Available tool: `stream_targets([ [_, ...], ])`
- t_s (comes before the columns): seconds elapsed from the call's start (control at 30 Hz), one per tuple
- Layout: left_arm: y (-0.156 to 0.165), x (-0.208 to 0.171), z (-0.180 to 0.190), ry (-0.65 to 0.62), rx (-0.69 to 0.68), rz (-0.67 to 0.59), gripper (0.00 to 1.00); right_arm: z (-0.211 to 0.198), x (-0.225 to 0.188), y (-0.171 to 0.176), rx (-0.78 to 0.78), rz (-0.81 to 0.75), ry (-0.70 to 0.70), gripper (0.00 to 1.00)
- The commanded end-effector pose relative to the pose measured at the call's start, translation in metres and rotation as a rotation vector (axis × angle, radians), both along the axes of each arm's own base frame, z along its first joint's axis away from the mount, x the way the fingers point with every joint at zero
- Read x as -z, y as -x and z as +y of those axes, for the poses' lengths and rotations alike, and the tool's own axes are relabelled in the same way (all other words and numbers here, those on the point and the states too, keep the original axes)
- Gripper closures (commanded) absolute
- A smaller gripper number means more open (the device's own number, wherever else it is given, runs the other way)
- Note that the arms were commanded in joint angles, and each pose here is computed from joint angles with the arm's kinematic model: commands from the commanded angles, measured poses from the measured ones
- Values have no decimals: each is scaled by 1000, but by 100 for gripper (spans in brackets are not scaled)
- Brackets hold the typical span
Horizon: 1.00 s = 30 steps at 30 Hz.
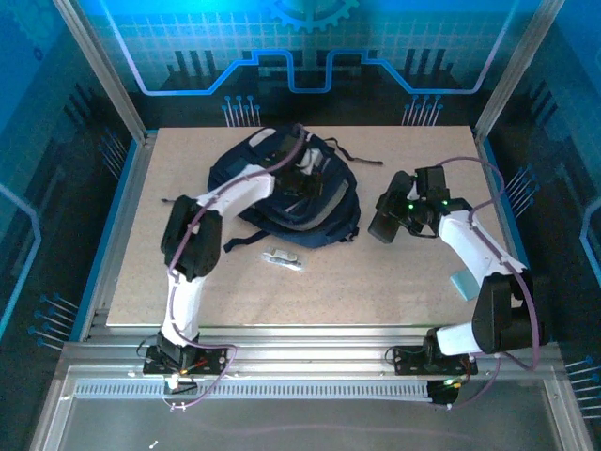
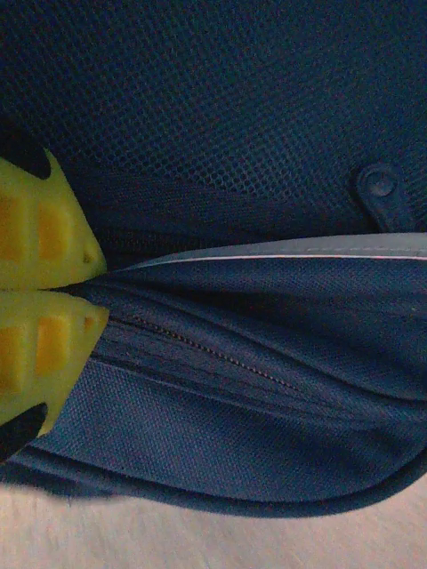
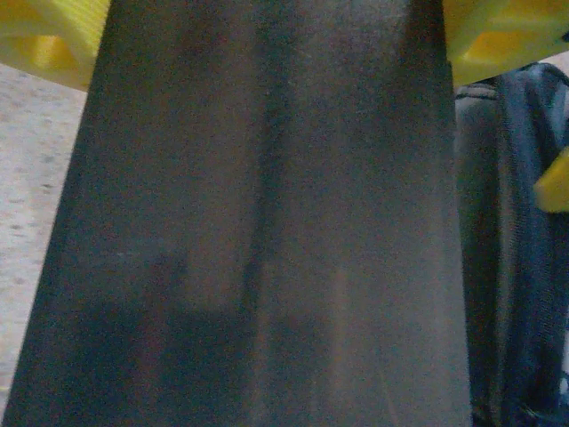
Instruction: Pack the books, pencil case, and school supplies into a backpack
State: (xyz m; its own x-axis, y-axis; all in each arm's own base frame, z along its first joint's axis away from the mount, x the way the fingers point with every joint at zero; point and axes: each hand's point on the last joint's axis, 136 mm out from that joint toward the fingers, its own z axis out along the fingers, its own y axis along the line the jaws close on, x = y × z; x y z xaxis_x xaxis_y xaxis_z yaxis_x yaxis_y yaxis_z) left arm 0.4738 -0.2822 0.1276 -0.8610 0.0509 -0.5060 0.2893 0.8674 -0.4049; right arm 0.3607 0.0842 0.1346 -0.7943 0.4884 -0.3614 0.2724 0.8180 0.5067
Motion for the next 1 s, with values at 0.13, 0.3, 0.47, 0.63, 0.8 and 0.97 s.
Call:
stream_targets([
  [0.13,-18,-99,37,330,-106,-35,100,53,-25,-38,-68,-95,-85,44],
  [0.3,-18,-119,39,403,-101,-35,100,104,-33,-62,-130,-122,-147,45],
  [0.47,-18,-124,35,439,-103,-27,100,149,-21,-89,-103,-106,-220,45],
  [0.63,-19,-127,33,466,-110,-20,100,197,-7,-114,-103,-92,-328,45],
  [0.8,-21,-132,33,482,-115,-23,100,243,16,-124,-132,-52,-376,45],
  [0.97,-22,-133,32,490,-121,-21,100,278,37,-130,-157,-14,-377,45],
])
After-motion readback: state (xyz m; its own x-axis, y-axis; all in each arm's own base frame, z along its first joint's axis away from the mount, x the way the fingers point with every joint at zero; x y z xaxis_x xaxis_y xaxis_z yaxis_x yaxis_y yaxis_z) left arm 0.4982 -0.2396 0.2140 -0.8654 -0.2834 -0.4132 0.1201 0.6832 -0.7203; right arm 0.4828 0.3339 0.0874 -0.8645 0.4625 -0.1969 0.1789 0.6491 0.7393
